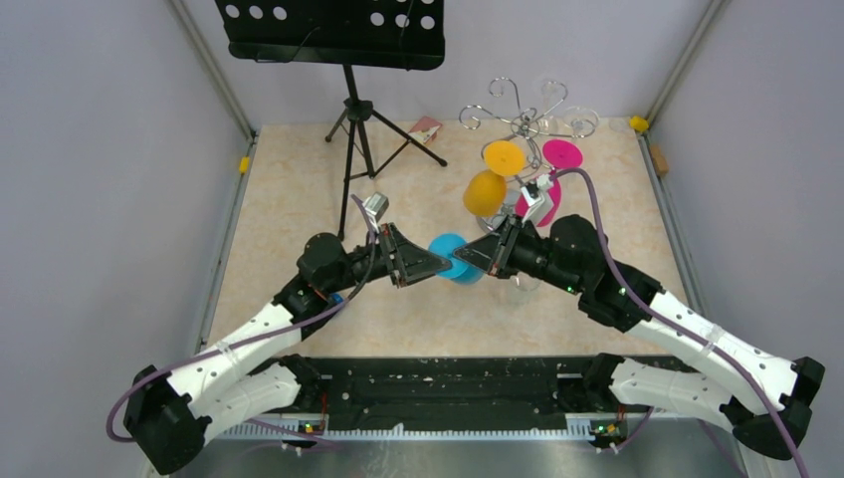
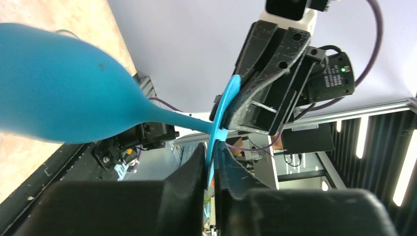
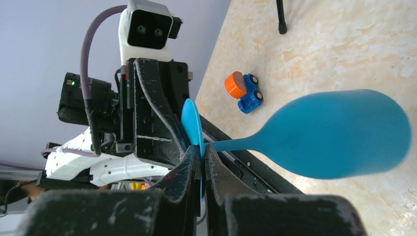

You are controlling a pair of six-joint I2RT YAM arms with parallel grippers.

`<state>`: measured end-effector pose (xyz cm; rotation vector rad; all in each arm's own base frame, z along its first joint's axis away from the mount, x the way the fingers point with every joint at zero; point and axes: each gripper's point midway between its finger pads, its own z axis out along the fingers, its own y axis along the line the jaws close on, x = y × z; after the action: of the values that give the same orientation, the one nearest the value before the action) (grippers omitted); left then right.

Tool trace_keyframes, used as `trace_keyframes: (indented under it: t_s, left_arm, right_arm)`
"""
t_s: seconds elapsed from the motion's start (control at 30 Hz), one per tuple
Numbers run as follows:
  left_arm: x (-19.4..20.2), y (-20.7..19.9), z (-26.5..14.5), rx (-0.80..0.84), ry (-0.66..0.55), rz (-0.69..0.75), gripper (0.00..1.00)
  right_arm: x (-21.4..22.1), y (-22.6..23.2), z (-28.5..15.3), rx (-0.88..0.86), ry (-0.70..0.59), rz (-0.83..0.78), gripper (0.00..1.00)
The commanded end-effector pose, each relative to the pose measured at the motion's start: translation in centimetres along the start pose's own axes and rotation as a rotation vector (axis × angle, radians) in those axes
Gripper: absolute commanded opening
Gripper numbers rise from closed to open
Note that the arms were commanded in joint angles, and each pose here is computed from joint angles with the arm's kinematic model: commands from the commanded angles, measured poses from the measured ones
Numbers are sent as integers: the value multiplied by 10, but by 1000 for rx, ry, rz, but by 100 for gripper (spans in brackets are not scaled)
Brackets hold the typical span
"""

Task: Place the wine glass upside down on the wine glass rack
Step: Turn the wine glass upside down at the wine rack.

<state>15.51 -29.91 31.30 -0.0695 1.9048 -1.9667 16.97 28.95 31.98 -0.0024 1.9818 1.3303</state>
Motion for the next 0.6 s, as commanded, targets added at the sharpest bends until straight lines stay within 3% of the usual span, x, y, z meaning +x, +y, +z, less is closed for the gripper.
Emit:
trace_keyframes:
  t_s: [0.0,0.17,0.33,0.4,0.5,0.57]
  left_arm:
    - [-6,-30,-2,85,-20,60,2]
    - [-10,-27,-7,73,-70,64,0]
    - [-12,-19,-10,33,-89,71,0]
    - [-13,-16,-10,13,-93,76,0]
    - [-14,-13,-11,-11,-101,90,0]
    - [-15,-14,-11,-22,-101,104,0]
  right_arm:
    - [-17,23,-3,-78,-51,1,0]
    - [-17,21,-3,-69,-55,5,0]
    - [-19,16,-3,-51,-64,5,11]
    - [-19,15,-2,-44,-66,4,29]
    - [-18,12,-3,-24,-61,2,63]
    - [-19,8,-3,-4,-69,3,76]
